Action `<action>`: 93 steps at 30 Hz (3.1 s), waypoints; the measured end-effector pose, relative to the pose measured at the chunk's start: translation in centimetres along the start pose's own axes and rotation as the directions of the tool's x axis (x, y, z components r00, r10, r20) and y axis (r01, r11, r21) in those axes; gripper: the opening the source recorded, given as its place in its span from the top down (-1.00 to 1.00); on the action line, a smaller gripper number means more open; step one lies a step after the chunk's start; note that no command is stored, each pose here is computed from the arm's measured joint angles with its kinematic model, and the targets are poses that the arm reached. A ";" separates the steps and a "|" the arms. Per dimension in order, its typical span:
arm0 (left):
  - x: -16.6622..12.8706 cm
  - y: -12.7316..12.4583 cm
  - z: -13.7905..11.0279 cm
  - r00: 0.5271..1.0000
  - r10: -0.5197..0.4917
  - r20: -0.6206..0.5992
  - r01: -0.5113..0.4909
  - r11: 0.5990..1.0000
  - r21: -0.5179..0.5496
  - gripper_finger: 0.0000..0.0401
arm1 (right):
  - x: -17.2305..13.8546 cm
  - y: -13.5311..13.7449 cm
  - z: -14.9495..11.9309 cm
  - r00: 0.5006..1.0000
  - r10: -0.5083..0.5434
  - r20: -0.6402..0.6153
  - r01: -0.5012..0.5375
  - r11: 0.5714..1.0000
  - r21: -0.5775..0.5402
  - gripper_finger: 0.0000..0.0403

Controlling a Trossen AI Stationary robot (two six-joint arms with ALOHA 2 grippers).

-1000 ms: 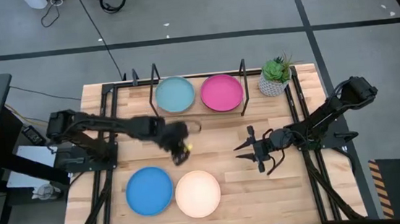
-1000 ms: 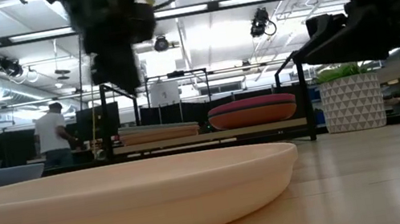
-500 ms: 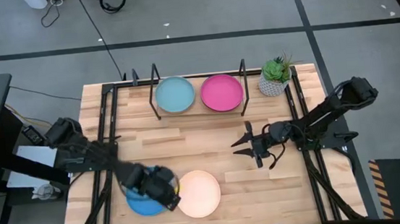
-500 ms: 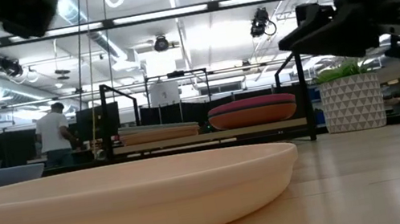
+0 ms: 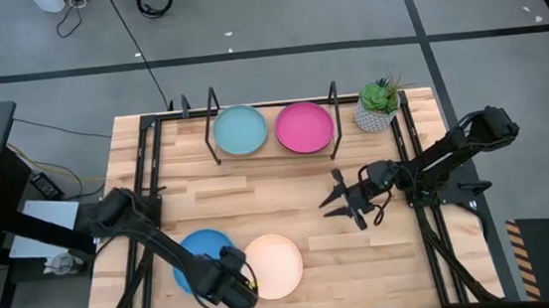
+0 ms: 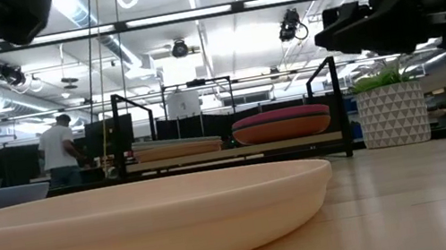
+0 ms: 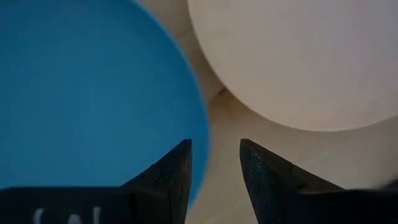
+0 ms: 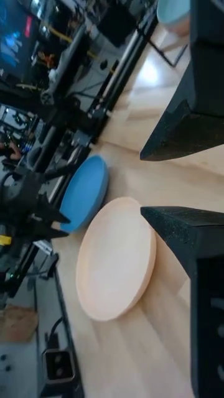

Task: Place and stack plates onto a shelf
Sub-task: Stack the blue plate on top of the pink plate on the shelf

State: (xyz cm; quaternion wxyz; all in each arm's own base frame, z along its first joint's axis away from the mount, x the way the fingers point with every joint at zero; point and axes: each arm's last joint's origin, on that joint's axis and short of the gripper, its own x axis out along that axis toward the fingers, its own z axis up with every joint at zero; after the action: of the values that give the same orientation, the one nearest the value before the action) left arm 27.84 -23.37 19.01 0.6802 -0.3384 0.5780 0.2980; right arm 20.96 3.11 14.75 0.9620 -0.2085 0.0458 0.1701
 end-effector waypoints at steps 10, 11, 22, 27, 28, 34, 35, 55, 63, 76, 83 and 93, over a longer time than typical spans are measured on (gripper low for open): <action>3.0 -1.1 -0.8 0.989 0.123 -0.081 -0.117 0.991 0.070 0.30 | 0.1 0.9 -0.2 0.997 0.068 -0.032 -0.065 0.995 0.079 0.33; 3.1 -1.1 -0.8 0.988 0.130 -0.088 -0.123 0.989 0.085 0.31 | 0.1 1.0 -0.2 0.997 0.075 -0.032 -0.072 0.994 0.081 0.33; -1.6 -1.8 2.6 0.983 0.161 -0.086 -0.126 0.940 0.319 0.96 | -0.6 2.5 -0.7 0.992 0.123 -0.040 -0.118 0.987 0.113 0.33; -4.9 -2.9 6.7 0.995 0.099 0.021 -0.096 0.862 0.497 0.98 | -1.1 2.8 -1.2 0.991 0.127 -0.053 -0.116 0.979 0.165 0.33; -5.3 -2.9 7.5 0.994 0.100 0.041 -0.107 0.864 0.492 0.98 | -1.2 2.8 -1.4 0.990 0.127 -0.059 -0.114 0.976 0.185 0.33; -4.2 -2.3 9.2 0.986 0.140 0.087 -0.161 0.934 0.320 0.89 | -2.2 3.6 -2.5 0.988 0.053 -0.142 -0.014 0.965 0.261 0.33; -3.5 -2.1 8.9 0.985 0.156 0.068 -0.170 0.937 0.307 0.84 | -2.3 3.8 -2.6 0.987 0.038 -0.153 0.004 0.965 0.262 0.33; 2.0 -1.1 2.4 0.982 0.168 -0.090 -0.147 0.968 0.202 0.03 | -2.3 3.8 -1.2 0.999 -0.027 -0.035 0.031 0.990 0.137 0.33; 3.7 -0.9 1.8 0.972 0.205 -0.115 -0.179 0.962 0.206 0.27 | -2.2 3.6 -0.9 0.999 -0.041 -0.006 0.041 0.995 0.091 0.33; 1.7 -0.4 3.3 0.963 0.243 -0.121 -0.175 0.897 0.405 0.94 | -2.2 3.6 -0.8 0.999 -0.045 0.003 0.044 0.994 0.096 0.33; -2.1 -0.9 8.5 0.975 0.216 0.052 -0.188 0.680 0.709 0.94 | -2.2 3.7 -1.2 0.999 -0.026 -0.040 0.032 0.986 0.161 0.33; -2.7 0.9 19.7 0.916 0.225 0.333 -0.374 0.175 0.911 0.94 | -2.2 3.7 -1.4 0.997 -0.048 -0.060 0.064 0.954 0.292 0.33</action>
State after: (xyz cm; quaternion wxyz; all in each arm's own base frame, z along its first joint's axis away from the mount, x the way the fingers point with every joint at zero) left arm 38.25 -6.99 23.55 0.7033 0.2888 0.6490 0.0280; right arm 17.56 5.03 12.44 0.9852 -0.0691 0.0895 0.1285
